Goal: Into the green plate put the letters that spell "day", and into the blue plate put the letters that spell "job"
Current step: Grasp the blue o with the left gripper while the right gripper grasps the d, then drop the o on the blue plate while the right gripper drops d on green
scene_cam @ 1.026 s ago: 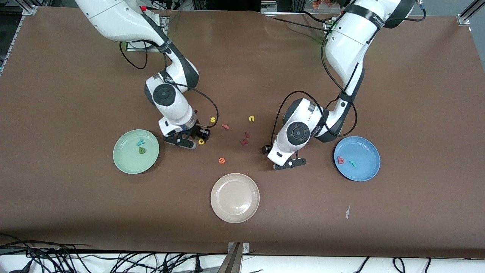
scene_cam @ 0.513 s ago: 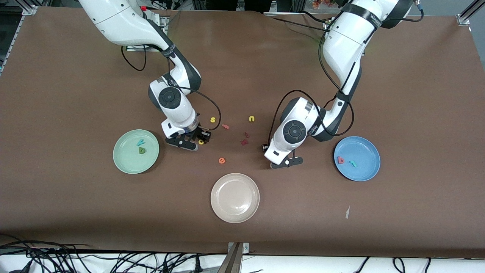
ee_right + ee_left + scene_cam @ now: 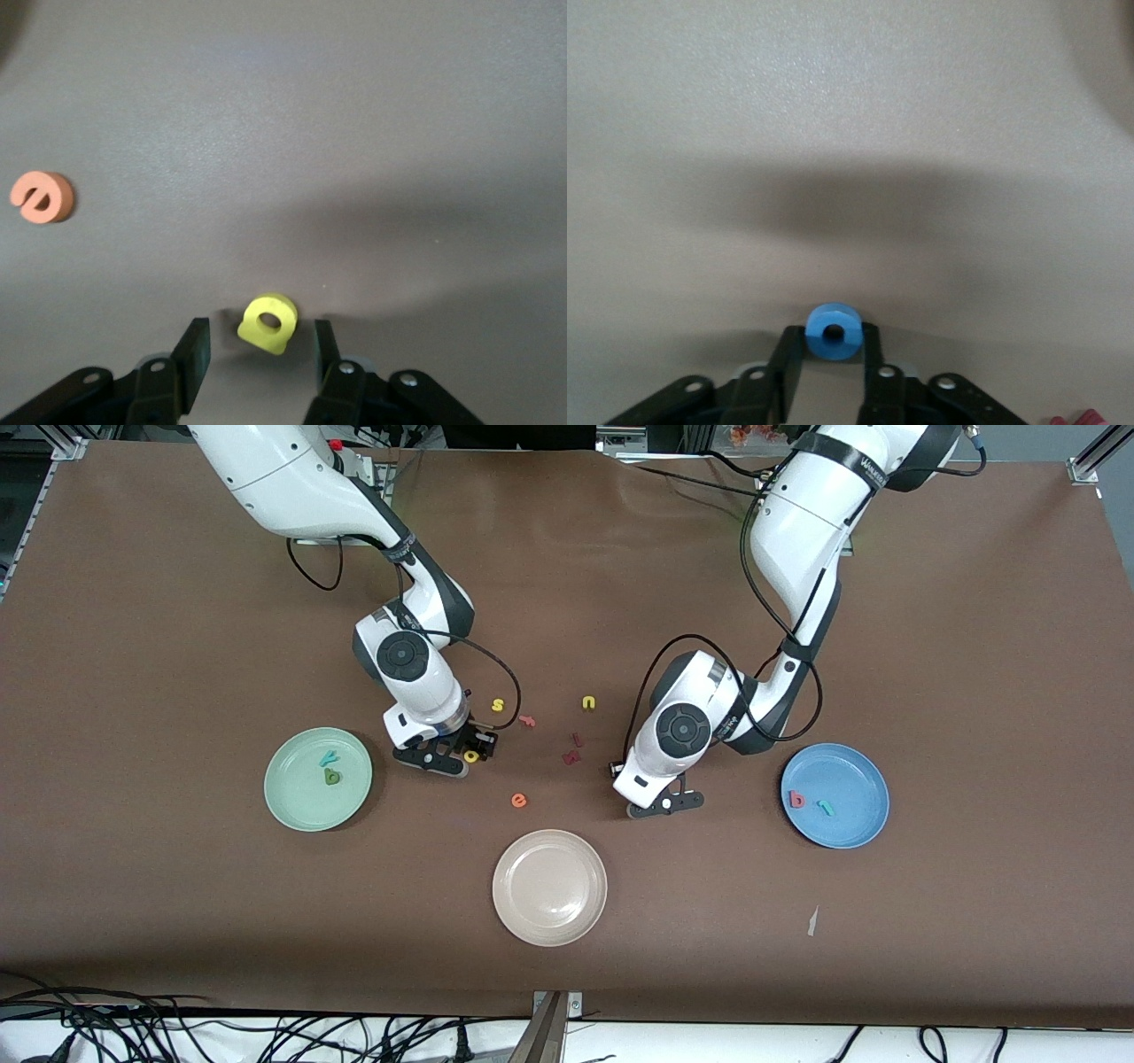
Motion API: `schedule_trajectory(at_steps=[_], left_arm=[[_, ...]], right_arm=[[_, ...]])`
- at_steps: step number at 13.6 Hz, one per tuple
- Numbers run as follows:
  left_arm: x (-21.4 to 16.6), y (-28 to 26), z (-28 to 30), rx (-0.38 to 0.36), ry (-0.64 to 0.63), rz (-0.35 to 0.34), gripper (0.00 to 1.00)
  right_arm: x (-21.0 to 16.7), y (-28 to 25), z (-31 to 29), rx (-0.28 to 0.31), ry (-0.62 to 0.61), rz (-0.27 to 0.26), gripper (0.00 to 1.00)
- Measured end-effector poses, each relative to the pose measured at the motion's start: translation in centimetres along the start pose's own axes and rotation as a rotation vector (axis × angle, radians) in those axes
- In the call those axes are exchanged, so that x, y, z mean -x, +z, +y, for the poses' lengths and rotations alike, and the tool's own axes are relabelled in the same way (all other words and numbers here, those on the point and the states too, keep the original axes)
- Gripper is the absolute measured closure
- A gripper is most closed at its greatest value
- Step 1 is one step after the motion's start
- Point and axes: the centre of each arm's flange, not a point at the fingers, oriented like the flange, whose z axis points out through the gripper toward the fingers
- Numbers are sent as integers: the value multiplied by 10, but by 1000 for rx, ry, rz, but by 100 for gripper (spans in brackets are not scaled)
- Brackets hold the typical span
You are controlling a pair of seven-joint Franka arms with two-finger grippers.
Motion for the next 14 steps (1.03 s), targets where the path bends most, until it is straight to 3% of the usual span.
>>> schedule_trajectory(at_steps=[3, 6, 10, 12, 14], left_arm=[[0, -1, 0, -11, 19, 13, 72], [-25, -15, -22, -21, 81, 31, 72], [-73, -56, -96, -38, 218, -7, 72], [-91, -78, -136, -40, 279, -33, 72], [-99, -96, -167, -38, 335, -48, 72]], right_arm=[[-1, 7, 2, -2, -3, 9, 45], [0, 7, 1, 1, -7, 12, 46], [0, 7, 2, 5, -12, 17, 57], [0, 5, 0, 4, -20, 24, 67], [0, 5, 0, 5, -25, 26, 70]])
